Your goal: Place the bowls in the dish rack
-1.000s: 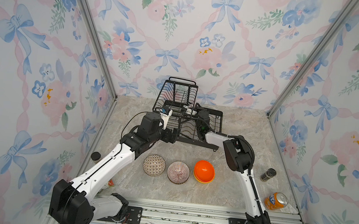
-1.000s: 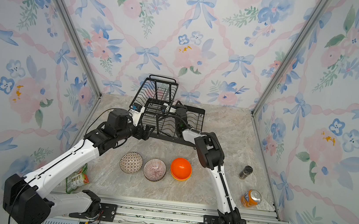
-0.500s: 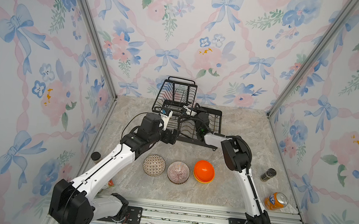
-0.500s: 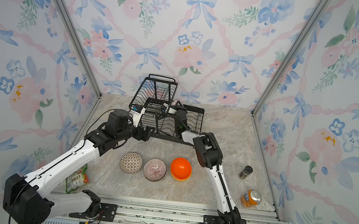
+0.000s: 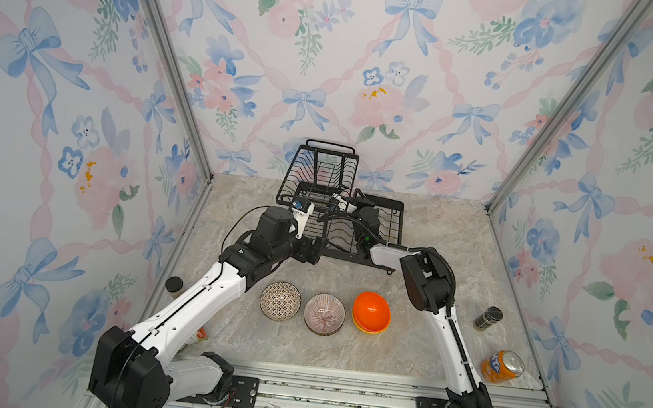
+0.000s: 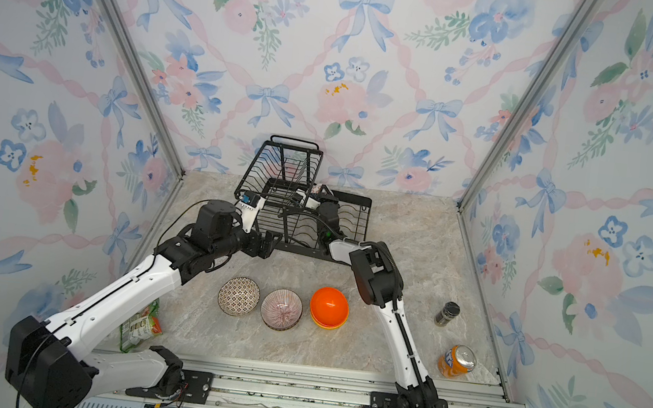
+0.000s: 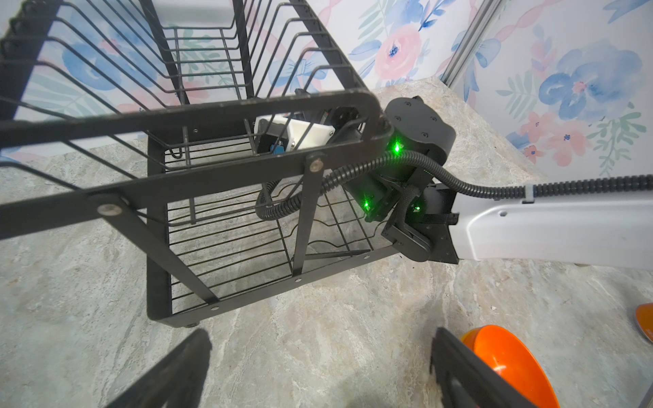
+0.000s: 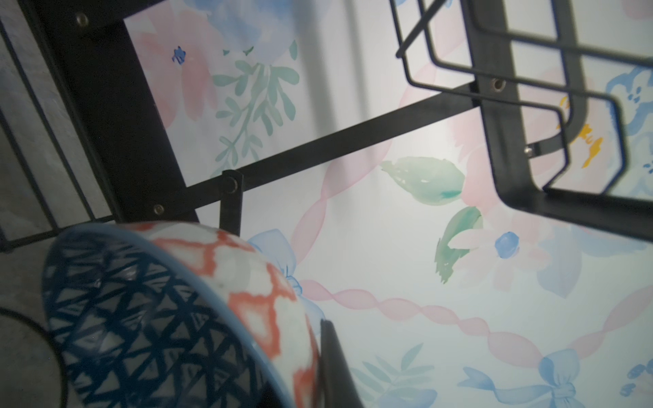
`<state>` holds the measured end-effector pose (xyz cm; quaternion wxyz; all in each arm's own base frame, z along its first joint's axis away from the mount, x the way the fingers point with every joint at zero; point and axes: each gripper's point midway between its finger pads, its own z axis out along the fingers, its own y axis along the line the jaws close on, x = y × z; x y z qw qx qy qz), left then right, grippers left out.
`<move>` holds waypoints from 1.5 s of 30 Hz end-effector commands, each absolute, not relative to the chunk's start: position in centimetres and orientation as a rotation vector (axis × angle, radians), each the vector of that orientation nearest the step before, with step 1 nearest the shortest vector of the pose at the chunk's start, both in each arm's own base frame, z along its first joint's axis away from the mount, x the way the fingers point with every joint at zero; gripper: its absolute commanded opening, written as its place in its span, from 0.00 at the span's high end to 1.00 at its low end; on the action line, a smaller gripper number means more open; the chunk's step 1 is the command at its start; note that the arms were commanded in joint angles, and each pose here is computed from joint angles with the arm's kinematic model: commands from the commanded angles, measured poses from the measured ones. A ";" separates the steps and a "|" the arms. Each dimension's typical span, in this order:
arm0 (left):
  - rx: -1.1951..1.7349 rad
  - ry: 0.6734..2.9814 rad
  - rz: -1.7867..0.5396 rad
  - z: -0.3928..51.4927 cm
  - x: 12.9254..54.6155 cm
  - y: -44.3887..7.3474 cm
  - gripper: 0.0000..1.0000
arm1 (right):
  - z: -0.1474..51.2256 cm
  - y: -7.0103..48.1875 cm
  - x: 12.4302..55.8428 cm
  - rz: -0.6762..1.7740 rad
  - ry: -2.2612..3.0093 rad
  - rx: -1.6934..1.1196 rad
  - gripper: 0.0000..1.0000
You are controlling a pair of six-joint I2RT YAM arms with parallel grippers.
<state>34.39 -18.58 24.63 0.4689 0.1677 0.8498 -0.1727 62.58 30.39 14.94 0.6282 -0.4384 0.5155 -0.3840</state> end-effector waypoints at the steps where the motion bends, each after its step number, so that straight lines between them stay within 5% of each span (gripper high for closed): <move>1: 0.441 2.107 -0.418 23.6 34.0 -18.4 0.02 | 14.5 32.8 61.5 -0.807 1.153 -1.007 1.00; 45: 0.464 2.122 -0.425 23.0 34.4 -18.9 0.02 | 14.4 31.6 63.1 -0.700 1.368 -1.037 0.98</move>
